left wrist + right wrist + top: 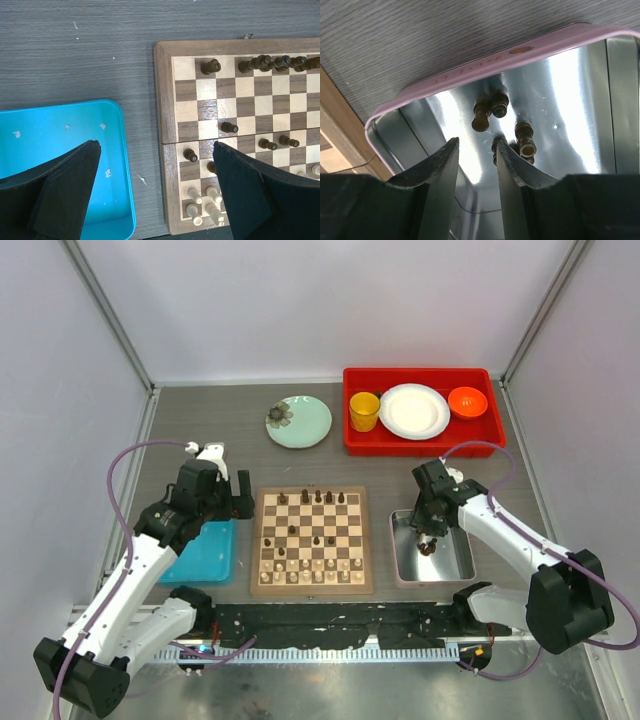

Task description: Set up the chess pieces on the board

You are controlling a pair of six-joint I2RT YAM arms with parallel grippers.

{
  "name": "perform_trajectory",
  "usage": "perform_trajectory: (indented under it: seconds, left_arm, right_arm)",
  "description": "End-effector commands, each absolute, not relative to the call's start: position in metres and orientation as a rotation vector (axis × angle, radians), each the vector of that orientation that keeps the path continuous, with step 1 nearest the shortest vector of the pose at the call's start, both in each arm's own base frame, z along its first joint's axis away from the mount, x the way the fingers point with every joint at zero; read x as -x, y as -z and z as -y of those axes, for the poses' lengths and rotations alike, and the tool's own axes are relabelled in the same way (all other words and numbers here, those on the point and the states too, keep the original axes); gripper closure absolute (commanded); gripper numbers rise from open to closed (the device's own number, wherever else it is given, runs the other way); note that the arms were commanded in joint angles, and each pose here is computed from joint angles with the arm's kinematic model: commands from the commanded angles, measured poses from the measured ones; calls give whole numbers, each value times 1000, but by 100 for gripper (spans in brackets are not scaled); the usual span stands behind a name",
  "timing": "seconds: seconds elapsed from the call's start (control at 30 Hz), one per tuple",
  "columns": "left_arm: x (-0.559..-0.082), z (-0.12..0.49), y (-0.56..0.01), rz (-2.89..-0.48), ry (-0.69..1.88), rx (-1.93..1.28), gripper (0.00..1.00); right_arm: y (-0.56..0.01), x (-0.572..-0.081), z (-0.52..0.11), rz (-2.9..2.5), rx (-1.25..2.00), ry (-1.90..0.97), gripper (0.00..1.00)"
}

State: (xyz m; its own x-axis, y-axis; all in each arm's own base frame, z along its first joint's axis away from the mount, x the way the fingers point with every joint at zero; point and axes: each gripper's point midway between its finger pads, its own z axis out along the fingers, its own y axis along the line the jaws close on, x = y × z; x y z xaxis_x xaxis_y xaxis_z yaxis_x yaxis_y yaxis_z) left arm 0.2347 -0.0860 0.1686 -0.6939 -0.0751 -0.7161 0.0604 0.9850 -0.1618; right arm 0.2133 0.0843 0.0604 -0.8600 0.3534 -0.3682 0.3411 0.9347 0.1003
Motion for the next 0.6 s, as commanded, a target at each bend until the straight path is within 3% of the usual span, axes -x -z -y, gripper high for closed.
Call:
perform_trajectory:
  seconds: [0.0,0.57]
  left_arm:
    - [-240,89,-175,-2301,239,-6,0]
    - [-239,90,-175,-2301,248,-12,0]
  right_arm:
    - [-60,-229,-83,-2655,-531,-74,59]
    - [-47,-232,-78,-2669,-544,-65,62]
